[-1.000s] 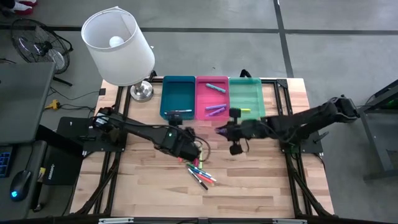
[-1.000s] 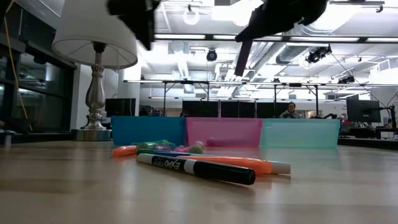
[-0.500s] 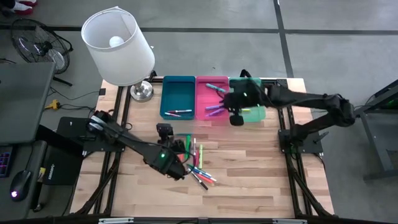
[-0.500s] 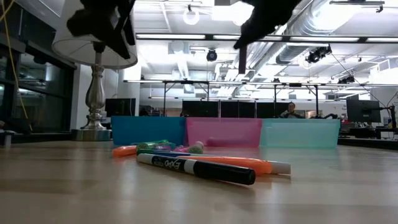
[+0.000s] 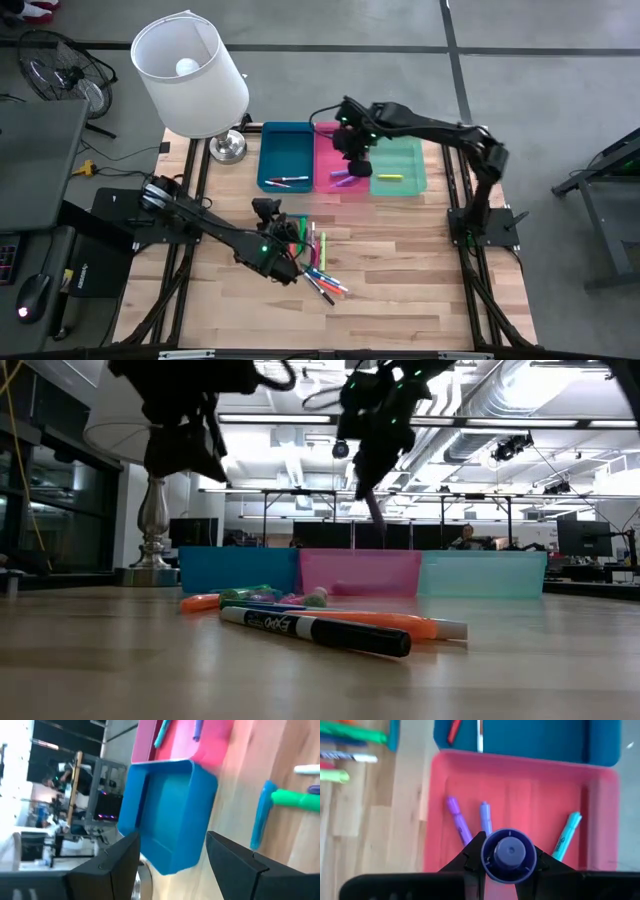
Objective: Pick & Place Markers
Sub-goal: Put the violet highlighter into the pink bin
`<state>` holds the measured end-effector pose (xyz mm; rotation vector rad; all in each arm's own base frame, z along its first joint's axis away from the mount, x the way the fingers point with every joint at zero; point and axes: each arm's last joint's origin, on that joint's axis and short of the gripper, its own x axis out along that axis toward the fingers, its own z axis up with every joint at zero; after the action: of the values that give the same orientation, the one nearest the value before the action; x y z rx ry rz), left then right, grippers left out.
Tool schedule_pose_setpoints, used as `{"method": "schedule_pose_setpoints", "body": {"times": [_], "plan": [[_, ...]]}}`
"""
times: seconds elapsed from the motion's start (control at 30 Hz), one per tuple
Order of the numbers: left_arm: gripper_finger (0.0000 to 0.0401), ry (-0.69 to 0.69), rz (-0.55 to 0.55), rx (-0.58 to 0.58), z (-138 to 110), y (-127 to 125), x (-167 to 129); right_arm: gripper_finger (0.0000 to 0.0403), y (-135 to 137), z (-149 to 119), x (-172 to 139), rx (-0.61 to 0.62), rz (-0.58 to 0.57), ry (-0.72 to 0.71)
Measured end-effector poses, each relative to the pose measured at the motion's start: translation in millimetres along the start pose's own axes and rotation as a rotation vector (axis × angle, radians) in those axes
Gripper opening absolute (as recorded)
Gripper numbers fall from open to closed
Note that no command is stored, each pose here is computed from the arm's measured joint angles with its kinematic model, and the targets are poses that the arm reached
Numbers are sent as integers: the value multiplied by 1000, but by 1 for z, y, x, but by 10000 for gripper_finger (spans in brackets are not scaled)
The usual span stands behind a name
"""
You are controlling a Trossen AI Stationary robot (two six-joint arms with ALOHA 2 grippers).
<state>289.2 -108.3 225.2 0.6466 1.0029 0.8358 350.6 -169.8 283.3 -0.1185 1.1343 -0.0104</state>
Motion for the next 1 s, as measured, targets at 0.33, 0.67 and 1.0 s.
{"method": "schedule_pose_setpoints", "body": {"times": [0.33, 0.67, 1.0], "plan": [[220, -101, -350, -246, -44, 24, 28, 54, -21, 11, 23, -29, 33, 69], [220, -416, -575, -556, -104, 29, 47, 54, -22, 12, 22, -54, 33, 54], [220, -574, -621, -640, -102, 29, 46, 54, -24, 8, 53, -33, 105, 104]]}}
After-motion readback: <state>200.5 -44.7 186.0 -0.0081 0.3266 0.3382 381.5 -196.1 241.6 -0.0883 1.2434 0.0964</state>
